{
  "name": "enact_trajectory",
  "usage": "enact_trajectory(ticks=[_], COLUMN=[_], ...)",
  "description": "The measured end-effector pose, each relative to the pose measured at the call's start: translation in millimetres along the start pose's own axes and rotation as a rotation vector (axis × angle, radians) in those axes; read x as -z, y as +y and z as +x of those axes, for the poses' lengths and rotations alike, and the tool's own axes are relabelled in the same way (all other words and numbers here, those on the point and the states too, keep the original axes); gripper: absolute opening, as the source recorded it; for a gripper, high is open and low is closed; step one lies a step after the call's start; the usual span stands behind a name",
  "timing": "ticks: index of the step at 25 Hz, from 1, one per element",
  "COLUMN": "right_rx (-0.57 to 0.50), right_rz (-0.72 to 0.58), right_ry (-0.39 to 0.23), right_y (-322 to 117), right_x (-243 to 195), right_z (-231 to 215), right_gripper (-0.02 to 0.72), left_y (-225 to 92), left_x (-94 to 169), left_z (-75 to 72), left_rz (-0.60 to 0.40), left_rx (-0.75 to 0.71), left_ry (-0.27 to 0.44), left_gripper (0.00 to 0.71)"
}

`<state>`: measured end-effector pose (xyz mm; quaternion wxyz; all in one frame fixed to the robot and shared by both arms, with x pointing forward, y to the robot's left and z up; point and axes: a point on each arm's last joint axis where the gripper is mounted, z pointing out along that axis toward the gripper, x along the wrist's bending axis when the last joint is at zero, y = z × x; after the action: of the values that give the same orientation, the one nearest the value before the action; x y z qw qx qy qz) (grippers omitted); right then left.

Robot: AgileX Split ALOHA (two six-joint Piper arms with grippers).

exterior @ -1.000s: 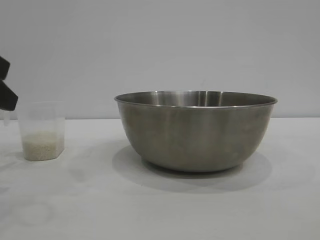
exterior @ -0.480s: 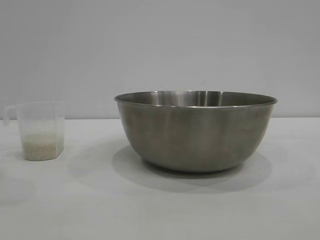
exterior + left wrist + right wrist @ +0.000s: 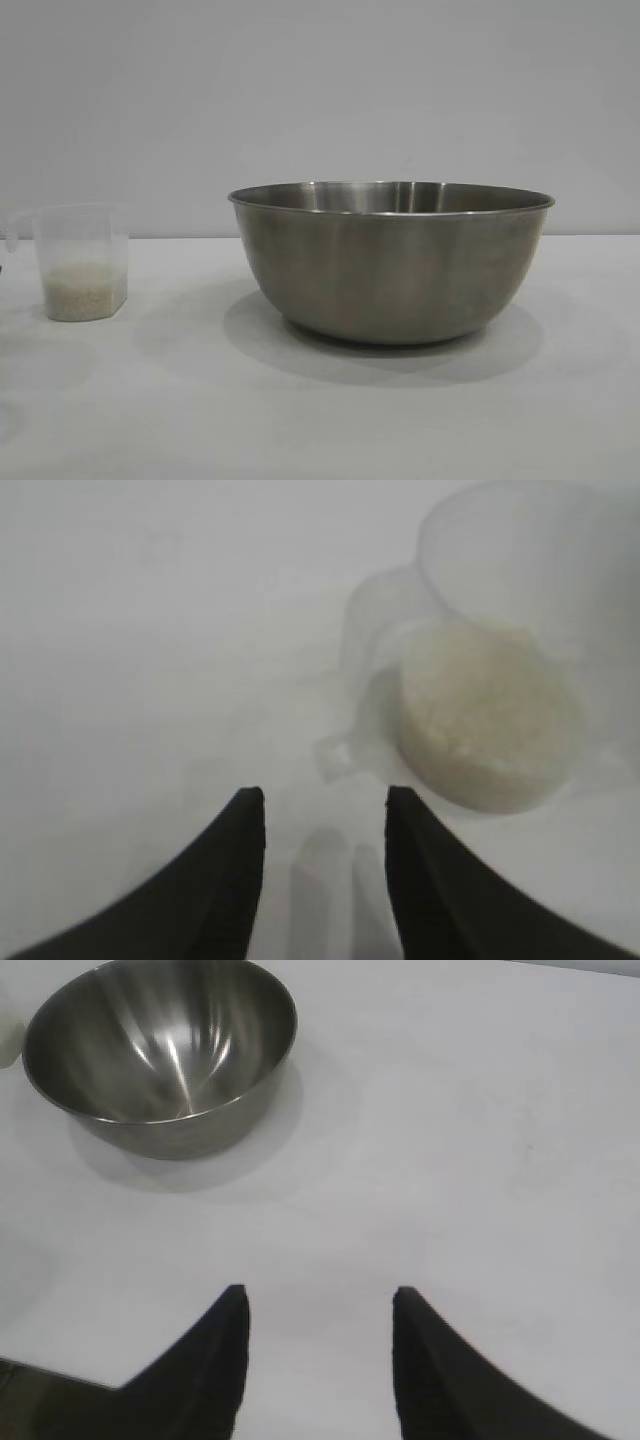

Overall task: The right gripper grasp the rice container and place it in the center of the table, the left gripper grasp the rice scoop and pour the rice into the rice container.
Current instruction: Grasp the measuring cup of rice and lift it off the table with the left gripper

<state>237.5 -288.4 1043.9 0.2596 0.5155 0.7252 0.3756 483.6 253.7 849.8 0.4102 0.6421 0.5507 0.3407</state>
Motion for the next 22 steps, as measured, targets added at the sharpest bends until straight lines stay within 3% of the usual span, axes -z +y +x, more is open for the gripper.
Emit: enact_trajectory(ticks=[22], right_rx=[0.000], right_rz=[0.000], right_ry=[0.000], right_y=[0.0], right_x=[0.0], right_z=[0.0], right_gripper=[0.323], left_y=[18.5], left_x=[-36.7], left_z=[-1.8], left_rz=[-0.096], left_rx=[-0.024], left_ry=[-0.002], left_gripper=[0.238])
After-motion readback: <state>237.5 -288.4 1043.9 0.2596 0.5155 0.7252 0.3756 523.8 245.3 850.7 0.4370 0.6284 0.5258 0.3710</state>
